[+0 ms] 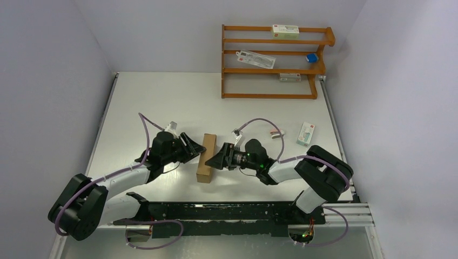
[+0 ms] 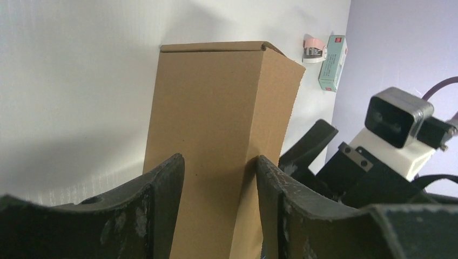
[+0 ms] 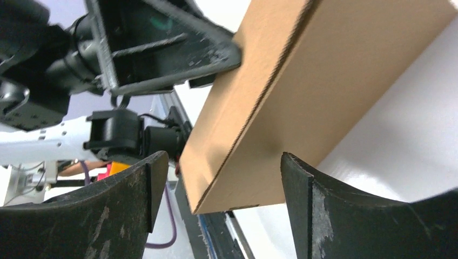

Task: Fold the paper box

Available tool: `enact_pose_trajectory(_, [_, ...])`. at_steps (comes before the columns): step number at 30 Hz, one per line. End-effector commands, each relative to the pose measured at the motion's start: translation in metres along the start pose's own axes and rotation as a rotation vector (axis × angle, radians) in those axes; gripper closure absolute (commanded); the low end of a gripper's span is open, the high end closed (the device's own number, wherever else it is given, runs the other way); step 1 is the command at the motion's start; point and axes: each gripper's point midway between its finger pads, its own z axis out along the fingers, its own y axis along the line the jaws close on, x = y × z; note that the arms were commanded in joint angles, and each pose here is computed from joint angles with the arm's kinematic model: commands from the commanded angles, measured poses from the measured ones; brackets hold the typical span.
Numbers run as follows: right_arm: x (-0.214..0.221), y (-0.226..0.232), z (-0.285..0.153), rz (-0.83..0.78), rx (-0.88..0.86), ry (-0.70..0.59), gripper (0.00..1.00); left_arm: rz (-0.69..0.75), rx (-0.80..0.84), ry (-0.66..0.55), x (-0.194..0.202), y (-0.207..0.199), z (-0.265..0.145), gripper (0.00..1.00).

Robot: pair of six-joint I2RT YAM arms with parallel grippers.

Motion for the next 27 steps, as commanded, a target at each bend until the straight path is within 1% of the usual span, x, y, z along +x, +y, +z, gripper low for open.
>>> enact_pose_trajectory(1, [-0.026, -0.019, 0.002, 0.036, 0.109, -0.065, 0.19, 0.02, -0.101, 0.057, 0.013, 0.03, -0.001, 0.45])
enact_pose_trajectory(9, [-0.085, -0.032, 0.011, 0.097, 0.184, -0.207, 0.14, 0.026, -0.093, 0.056, 0.012, 0.028, -0.002, 0.44])
enact_pose_trajectory(13, [-0.102, -0.038, 0.02, 0.118, 0.185, -0.243, 0.14, 0.02, -0.087, 0.07, 0.015, 0.029, -0.002, 0.45])
enact_pose_trajectory(15, [-0.104, -0.042, 0.027, 0.121, 0.179, -0.235, 0.15, 0.017, -0.083, 0.08, 0.017, 0.029, -0.001, 0.45])
enact_pose_trajectory(18, [-0.106, -0.042, 0.037, 0.133, 0.153, -0.222, 0.18, 0.016, -0.078, 0.092, 0.019, 0.03, 0.001, 0.45])
enact_pose_trajectory(23, [-0.109, -0.047, 0.043, 0.168, 0.127, -0.242, 0.25, 0.012, -0.071, 0.105, 0.022, 0.031, 0.004, 0.45])
enact_pose_trajectory(25, [-0.109, -0.047, 0.044, 0.177, 0.112, -0.244, 0.3, 0.009, -0.067, 0.114, 0.023, 0.032, 0.006, 0.45])
enact_pose_trajectory(27, [-0.109, -0.047, 0.045, 0.185, 0.1, -0.245, 0.31, 0.005, -0.067, 0.121, 0.025, 0.034, 0.007, 0.45])
